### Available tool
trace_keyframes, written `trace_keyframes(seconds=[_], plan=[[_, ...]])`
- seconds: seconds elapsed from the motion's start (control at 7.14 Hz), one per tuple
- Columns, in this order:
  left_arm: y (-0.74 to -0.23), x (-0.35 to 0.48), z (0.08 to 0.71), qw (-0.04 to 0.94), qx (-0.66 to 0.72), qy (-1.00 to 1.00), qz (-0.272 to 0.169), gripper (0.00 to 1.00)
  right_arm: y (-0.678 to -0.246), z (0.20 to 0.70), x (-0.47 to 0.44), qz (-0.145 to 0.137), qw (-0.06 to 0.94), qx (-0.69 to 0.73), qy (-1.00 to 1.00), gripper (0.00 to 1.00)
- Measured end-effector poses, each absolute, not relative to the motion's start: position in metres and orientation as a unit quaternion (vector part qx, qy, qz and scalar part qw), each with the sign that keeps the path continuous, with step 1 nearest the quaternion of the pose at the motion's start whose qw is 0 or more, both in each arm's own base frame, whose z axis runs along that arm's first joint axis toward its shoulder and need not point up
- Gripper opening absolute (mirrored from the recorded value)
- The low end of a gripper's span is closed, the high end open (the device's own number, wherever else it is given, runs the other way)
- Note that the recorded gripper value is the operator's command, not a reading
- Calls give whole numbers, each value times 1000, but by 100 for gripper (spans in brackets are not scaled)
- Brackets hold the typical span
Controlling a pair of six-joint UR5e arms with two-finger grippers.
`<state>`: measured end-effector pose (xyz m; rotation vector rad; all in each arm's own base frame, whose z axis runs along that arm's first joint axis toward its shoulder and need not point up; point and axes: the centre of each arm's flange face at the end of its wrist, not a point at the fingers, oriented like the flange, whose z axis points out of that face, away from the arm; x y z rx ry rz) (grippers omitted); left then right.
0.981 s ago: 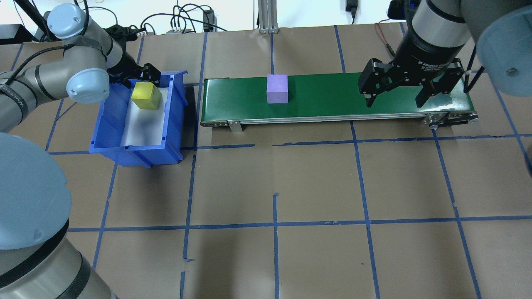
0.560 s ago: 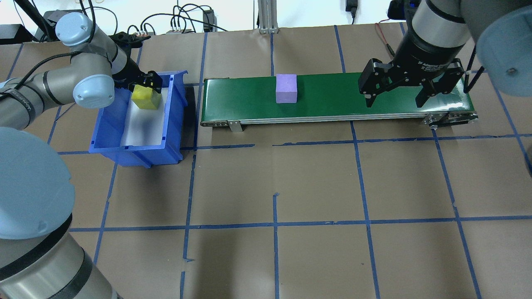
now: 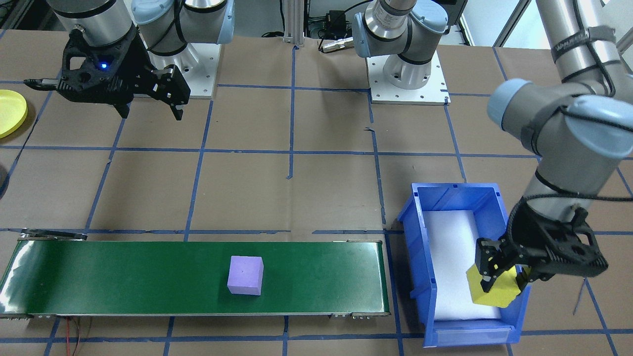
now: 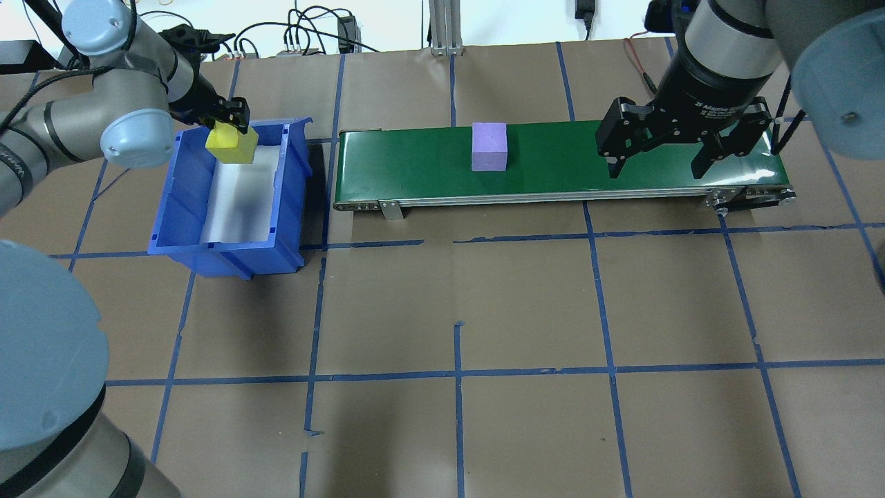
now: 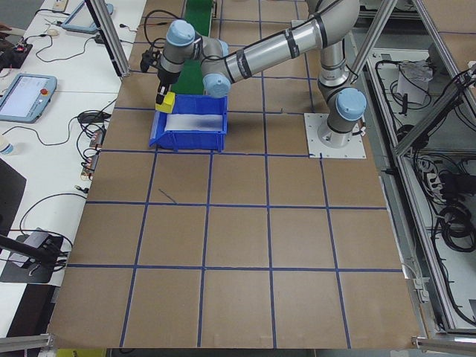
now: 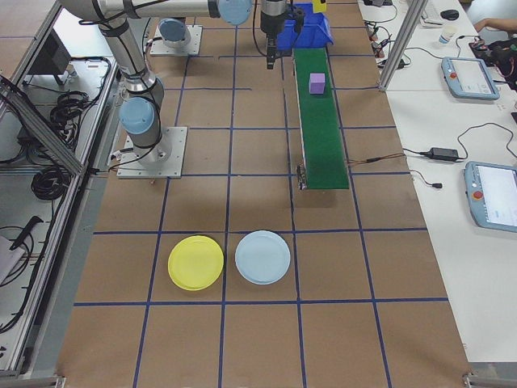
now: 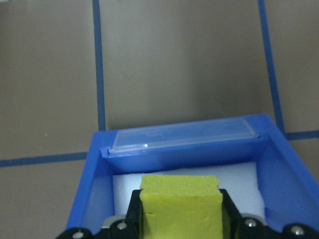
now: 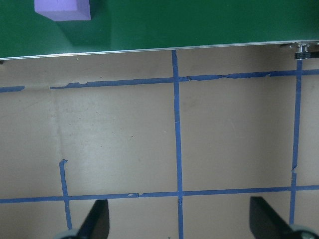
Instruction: Move block left to right into plate
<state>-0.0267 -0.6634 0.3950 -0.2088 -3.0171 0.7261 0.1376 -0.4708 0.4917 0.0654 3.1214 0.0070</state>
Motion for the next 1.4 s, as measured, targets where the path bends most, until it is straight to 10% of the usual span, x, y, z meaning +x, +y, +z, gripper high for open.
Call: trace_keyframes(seconds=[0.84,0.98,1.4], plan=[[-629,-228,339,73,-160,-963,204,21,-472,494,135,-1,0,-4,1000,100],[-635,-234,309,72,-164,-964,197,99,-472,495,130,-2,-22,-25,999,100],[-643,-233,290,44,-158,-966,201,100,-481,504,110,-11,-67,-35,997,100]])
